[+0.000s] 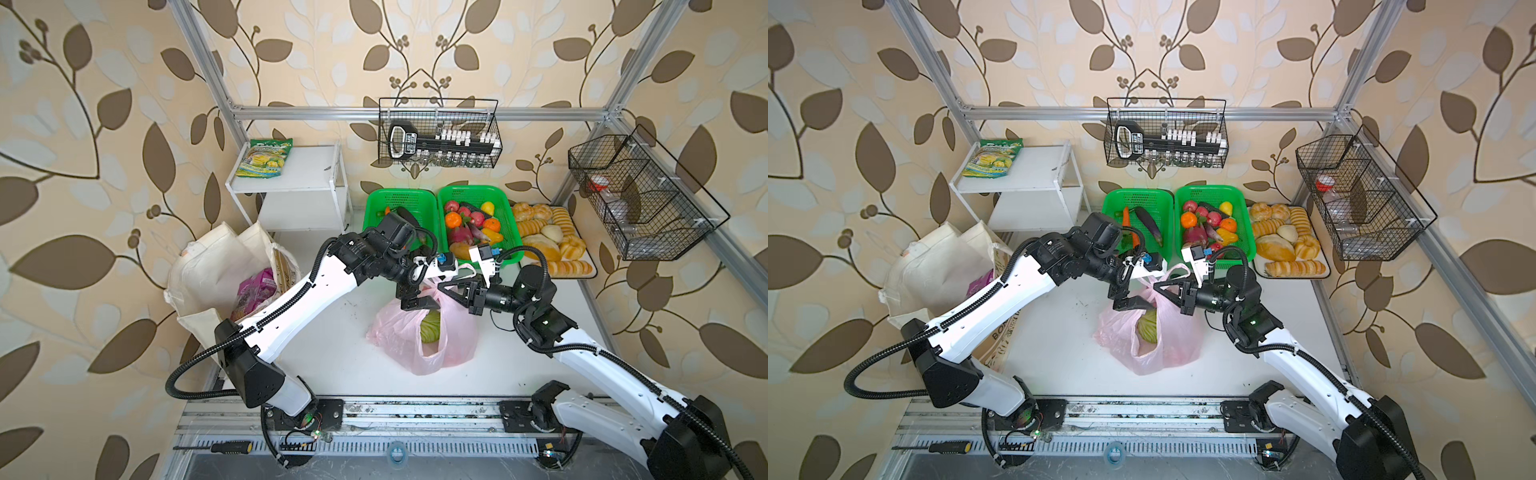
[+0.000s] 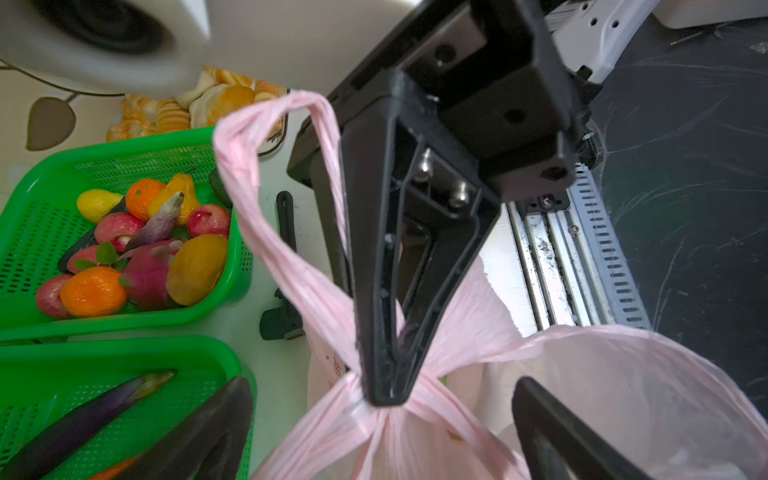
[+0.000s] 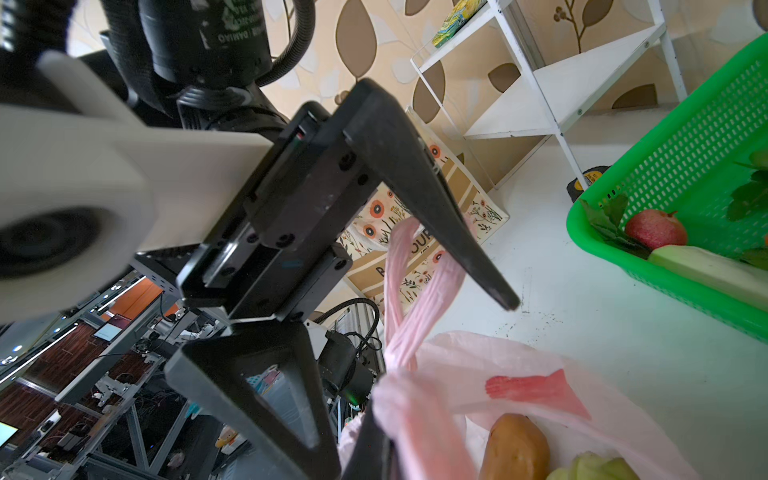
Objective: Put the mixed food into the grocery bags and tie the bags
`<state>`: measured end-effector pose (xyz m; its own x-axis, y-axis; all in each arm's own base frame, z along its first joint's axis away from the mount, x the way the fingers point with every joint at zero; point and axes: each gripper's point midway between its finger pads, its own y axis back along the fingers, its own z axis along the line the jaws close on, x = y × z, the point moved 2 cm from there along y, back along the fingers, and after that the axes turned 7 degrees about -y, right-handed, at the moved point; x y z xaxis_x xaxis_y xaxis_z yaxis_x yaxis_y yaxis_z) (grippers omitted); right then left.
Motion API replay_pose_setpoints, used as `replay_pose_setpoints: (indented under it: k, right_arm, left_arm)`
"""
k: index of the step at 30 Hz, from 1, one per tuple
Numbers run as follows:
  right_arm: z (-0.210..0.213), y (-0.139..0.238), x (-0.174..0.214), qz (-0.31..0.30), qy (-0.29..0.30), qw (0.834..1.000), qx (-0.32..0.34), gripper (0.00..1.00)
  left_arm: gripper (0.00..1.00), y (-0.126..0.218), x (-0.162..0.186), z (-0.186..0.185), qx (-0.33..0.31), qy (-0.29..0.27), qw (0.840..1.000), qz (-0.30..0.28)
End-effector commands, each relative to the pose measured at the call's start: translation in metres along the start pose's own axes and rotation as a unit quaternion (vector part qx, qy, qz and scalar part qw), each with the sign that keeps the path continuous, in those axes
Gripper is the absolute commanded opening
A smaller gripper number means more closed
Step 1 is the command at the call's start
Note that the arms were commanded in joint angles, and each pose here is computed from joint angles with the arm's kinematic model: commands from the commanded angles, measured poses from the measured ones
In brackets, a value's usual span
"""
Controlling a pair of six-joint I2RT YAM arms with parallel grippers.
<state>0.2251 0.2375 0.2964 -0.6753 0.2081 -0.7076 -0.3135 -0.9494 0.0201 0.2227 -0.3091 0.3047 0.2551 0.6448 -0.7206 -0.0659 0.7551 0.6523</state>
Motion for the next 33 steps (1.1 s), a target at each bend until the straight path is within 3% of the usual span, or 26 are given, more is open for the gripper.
replay_pose_setpoints:
  k: [1, 6, 12, 17, 21, 28, 33]
  right_arm:
    - [0.016, 0.001, -0.009, -0.005, 0.024, 0.999, -0.021, 0.0]
    - [0.02, 0.001, -0.01, -0.008, 0.026, 0.999, -0.027, 0.0]
    - [0.019, 0.002, -0.01, -0.009, 0.025, 0.999, -0.022, 0.0]
    - [0.019, 0.002, -0.009, -0.009, 0.022, 0.999, -0.023, 0.0]
    - [0.019, 0.003, -0.009, -0.01, 0.022, 0.999, -0.022, 0.0]
    - [0.023, 0.003, -0.011, -0.011, 0.023, 0.999, -0.029, 0.0]
    - [0.024, 0.003, -0.012, -0.011, 0.019, 0.999, -0.029, 0.01]
  left_arm:
    - [0.95, 0.01, 0.001, -0.002, -0.028, -0.016, 0.999, 0.005]
    - [0.81, 0.007, 0.005, -0.002, -0.02, 0.002, 1.0, 0.017]
    - [0.52, 0.007, -0.001, -0.004, -0.007, 0.013, 1.0, 0.003]
    - [0.52, 0.008, -0.01, -0.007, 0.005, 0.018, 1.0, -0.021]
    - [0.61, 0.009, -0.017, -0.004, -0.003, 0.024, 0.999, -0.042]
    - [0.31, 0.011, -0.01, -0.003, -0.012, 0.022, 1.0, -0.015]
    - [0.0, 0.014, -0.013, -0.008, 0.004, 0.023, 1.0, -0.02]
